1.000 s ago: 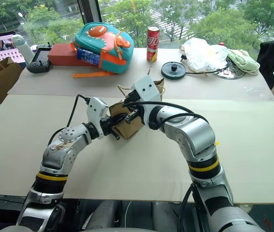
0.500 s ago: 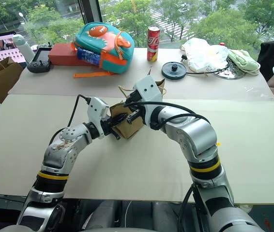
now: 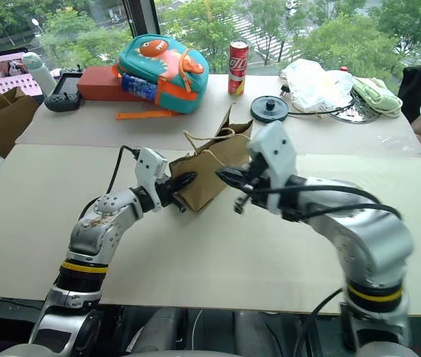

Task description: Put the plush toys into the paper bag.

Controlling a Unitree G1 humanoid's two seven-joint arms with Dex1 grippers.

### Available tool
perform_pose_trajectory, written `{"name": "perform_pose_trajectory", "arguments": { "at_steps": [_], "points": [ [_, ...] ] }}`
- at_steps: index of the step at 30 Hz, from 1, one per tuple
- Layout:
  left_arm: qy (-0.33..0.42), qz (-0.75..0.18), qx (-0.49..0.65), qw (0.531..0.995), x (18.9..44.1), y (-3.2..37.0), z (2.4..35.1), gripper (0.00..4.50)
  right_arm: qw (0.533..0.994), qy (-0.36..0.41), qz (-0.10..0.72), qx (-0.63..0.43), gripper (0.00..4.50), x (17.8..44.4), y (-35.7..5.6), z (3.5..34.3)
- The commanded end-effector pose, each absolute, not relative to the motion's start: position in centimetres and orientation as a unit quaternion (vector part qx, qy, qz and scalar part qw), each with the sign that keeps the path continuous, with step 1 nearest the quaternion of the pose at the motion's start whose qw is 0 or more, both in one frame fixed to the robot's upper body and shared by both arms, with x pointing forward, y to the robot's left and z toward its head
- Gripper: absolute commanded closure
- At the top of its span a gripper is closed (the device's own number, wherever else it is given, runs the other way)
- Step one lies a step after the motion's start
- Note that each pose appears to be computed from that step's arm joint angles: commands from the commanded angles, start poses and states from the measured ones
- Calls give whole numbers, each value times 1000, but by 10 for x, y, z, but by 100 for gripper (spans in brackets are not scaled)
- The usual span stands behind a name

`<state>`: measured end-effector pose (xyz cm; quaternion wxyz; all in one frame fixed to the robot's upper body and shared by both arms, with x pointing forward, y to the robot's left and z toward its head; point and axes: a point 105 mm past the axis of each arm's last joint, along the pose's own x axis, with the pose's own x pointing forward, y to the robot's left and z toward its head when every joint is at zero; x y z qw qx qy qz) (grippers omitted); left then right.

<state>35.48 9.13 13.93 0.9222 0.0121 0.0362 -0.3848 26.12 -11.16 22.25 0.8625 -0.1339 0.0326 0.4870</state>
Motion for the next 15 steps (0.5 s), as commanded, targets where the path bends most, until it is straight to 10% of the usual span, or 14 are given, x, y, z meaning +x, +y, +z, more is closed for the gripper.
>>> {"name": "perform_pose_trajectory", "arguments": {
  "at_steps": [1,15],
  "points": [
    [10,-430,18,903,346,99,152,447,817,-13,567,-109,450,236,-120,239],
    [-2,-581,58,812,314,137,202,447,820,-47,558,-119,450,242,-136,252]
  ]
}}
